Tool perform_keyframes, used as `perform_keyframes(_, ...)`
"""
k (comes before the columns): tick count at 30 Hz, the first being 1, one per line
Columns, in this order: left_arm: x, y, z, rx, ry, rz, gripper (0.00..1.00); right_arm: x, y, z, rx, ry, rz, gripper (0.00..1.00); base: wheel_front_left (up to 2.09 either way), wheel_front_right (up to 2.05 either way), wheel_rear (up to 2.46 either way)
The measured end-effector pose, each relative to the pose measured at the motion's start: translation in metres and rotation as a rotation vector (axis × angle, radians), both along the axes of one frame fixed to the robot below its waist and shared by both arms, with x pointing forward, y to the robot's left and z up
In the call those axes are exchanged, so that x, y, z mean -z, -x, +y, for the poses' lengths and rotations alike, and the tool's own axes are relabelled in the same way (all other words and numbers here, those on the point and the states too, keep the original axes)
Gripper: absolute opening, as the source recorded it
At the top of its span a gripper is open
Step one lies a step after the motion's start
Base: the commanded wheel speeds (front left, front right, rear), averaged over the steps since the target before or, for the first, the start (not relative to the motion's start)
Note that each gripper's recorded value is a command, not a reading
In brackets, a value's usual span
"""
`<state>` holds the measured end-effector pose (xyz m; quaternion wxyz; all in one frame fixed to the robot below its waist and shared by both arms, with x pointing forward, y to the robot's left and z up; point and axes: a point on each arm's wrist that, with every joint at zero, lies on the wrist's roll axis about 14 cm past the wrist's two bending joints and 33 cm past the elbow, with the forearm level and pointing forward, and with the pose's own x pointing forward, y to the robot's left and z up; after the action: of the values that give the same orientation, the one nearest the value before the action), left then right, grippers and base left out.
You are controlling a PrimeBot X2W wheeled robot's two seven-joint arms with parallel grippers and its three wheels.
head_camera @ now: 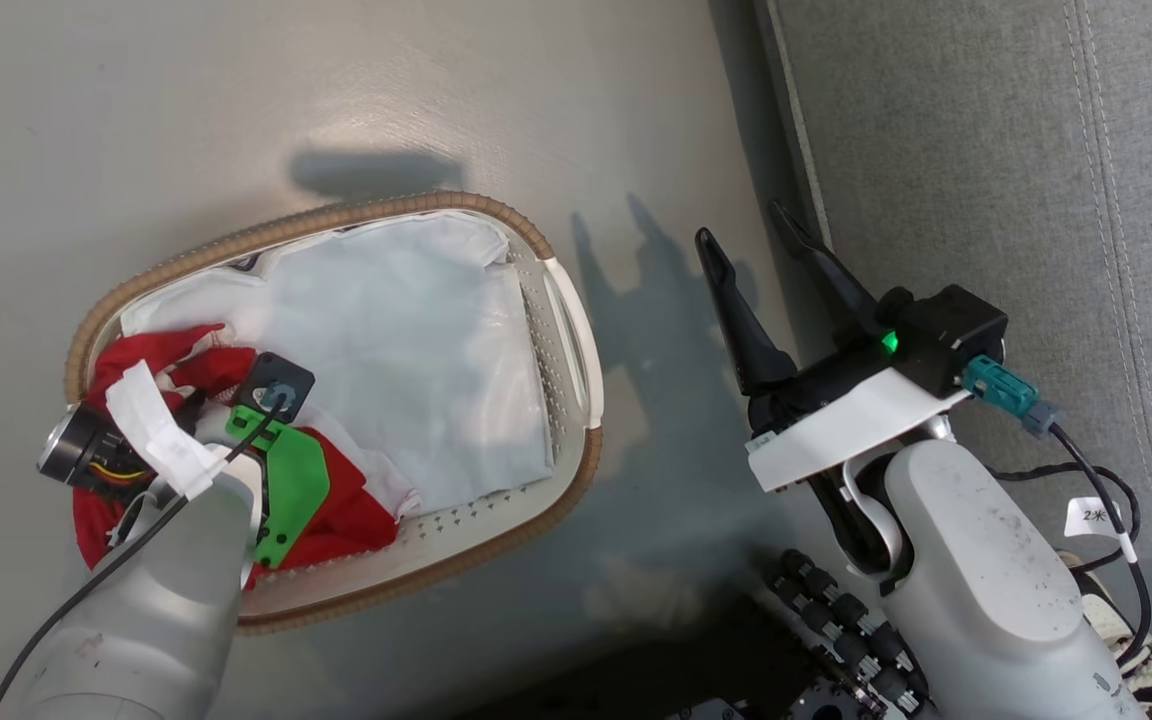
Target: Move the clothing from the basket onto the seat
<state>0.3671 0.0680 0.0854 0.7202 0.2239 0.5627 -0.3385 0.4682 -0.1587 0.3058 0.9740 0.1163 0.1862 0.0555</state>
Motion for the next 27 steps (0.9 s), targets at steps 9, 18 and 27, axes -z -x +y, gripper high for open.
perform_keyframes(9,-0.003,0.002,-0.002,0.008,0.009,0.020,0.00,-0.010,-0.004,-0.004,0.008,-0.001,-0.022,1.00,0.00,0.00,0.00)
perform_keyframes(18,-0.032,0.012,-0.014,-0.027,0.082,-0.013,0.00,-0.041,-0.002,-0.012,0.030,0.014,-0.081,1.00,0.00,0.00,0.00)
perform_keyframes(27,-0.082,0.018,-0.034,-0.084,0.201,-0.096,0.00,-0.078,0.013,-0.015,0.045,0.032,-0.142,1.00,0.00,0.00,0.00)
